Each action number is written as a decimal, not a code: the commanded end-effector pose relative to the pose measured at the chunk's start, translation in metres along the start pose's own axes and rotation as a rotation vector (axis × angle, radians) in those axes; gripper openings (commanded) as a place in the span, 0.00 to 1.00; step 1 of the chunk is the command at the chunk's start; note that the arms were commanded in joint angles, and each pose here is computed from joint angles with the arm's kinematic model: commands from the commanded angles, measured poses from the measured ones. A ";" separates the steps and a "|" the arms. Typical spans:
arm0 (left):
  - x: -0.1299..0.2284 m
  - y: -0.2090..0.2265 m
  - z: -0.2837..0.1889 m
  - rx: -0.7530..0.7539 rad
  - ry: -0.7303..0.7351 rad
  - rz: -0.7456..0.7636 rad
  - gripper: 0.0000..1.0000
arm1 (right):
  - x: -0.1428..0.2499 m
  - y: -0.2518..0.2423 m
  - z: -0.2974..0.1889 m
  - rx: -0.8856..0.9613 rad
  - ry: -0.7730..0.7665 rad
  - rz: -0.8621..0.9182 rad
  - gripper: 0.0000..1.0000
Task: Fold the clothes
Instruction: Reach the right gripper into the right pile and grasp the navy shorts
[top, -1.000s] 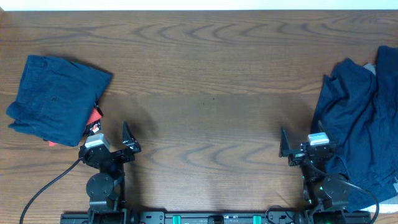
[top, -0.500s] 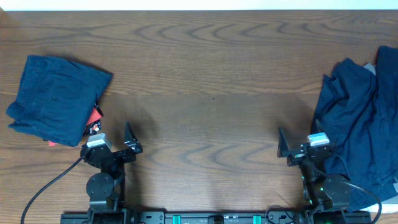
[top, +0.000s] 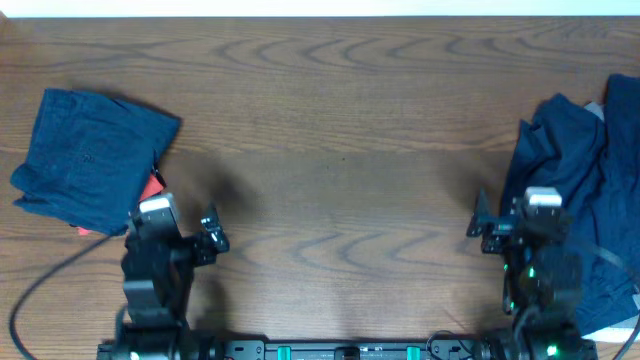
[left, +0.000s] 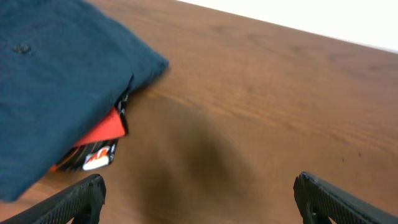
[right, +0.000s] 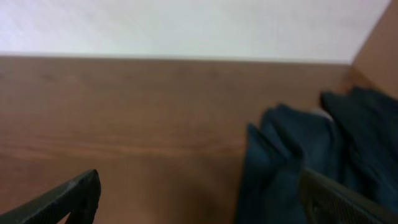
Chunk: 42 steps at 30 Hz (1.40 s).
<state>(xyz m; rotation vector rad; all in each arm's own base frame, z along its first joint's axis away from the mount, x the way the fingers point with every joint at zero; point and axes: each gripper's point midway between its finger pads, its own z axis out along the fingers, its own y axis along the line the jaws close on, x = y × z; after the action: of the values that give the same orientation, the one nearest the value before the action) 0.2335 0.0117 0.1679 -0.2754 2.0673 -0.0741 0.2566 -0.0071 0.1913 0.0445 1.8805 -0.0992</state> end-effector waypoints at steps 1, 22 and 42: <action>-0.013 -0.005 0.001 -0.008 0.091 0.010 0.98 | -0.005 -0.013 0.013 0.084 0.122 -0.001 0.99; 0.027 0.003 0.033 -0.094 0.482 0.027 0.98 | 0.139 -0.097 0.087 0.551 0.829 0.125 0.98; 0.027 0.003 0.033 -0.094 0.481 0.027 0.98 | -0.112 -0.049 0.113 0.158 0.255 0.208 0.01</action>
<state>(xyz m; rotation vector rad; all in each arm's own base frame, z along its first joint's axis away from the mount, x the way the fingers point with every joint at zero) 0.2450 0.0089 0.1204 -0.3160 2.5740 -0.0317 0.3859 -0.0922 0.2257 0.5069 2.1604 -0.2328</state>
